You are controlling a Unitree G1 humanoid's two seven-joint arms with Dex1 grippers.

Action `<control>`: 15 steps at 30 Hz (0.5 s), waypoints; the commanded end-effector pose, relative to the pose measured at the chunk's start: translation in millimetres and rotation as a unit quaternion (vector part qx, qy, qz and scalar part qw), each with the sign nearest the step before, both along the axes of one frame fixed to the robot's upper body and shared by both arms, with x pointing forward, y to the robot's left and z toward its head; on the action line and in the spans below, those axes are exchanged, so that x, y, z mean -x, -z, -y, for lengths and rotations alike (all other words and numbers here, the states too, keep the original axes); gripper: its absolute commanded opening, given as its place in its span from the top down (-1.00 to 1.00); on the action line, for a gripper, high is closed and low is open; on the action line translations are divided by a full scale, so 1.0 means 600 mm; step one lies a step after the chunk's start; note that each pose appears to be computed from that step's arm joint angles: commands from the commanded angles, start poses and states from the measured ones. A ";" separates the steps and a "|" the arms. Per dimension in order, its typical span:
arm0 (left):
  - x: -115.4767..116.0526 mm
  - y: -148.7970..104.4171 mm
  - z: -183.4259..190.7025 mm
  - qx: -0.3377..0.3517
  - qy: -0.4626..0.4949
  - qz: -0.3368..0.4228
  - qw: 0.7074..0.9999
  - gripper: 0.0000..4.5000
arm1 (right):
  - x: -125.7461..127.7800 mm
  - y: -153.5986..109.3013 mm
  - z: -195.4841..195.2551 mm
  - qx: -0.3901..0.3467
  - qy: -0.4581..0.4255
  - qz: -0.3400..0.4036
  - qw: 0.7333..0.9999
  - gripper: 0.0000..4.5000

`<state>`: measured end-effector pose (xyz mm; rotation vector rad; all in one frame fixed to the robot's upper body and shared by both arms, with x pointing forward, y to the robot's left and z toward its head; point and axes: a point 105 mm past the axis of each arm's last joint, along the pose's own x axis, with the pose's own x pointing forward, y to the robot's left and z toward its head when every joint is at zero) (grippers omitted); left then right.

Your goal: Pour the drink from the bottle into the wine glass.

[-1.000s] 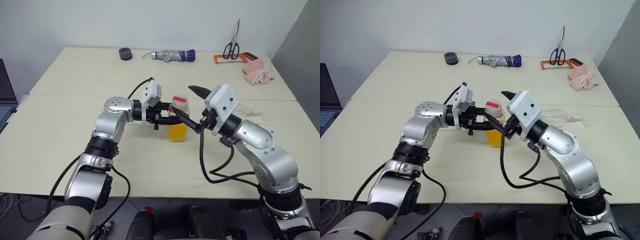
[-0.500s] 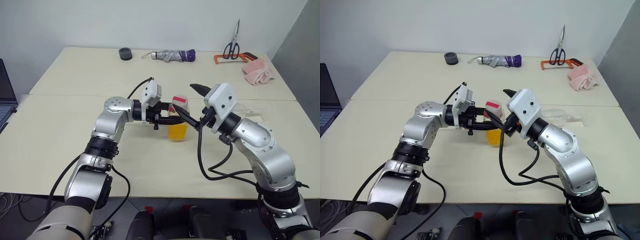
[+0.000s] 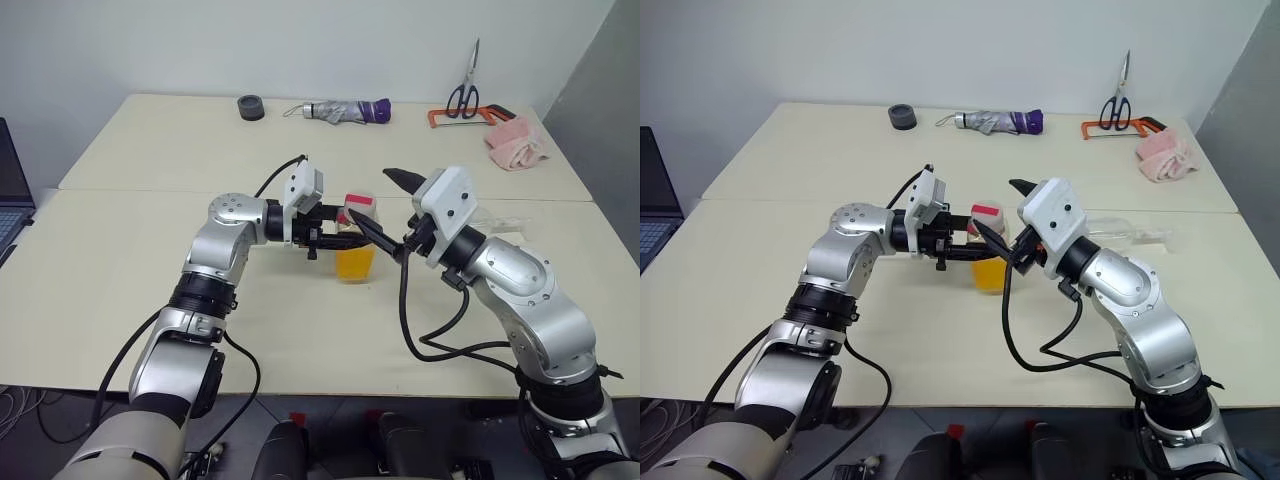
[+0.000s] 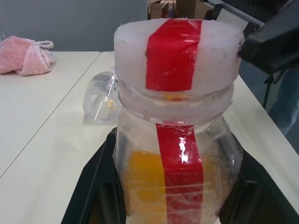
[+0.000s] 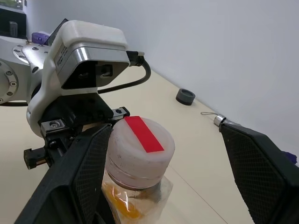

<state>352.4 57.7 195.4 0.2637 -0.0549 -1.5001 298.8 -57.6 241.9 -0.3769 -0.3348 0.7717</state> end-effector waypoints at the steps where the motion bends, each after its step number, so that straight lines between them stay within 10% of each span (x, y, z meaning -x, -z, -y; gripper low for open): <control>1: 0.002 -0.034 0.002 0.013 0.009 0.039 0.999 0.16 | 0.005 -0.017 0.014 -0.007 0.010 0.020 1.000 -0.75; 15: 0.001 -0.036 0.001 0.013 0.005 0.041 0.999 0.16 | 0.009 -0.014 0.014 -0.003 0.004 0.016 1.000 -0.75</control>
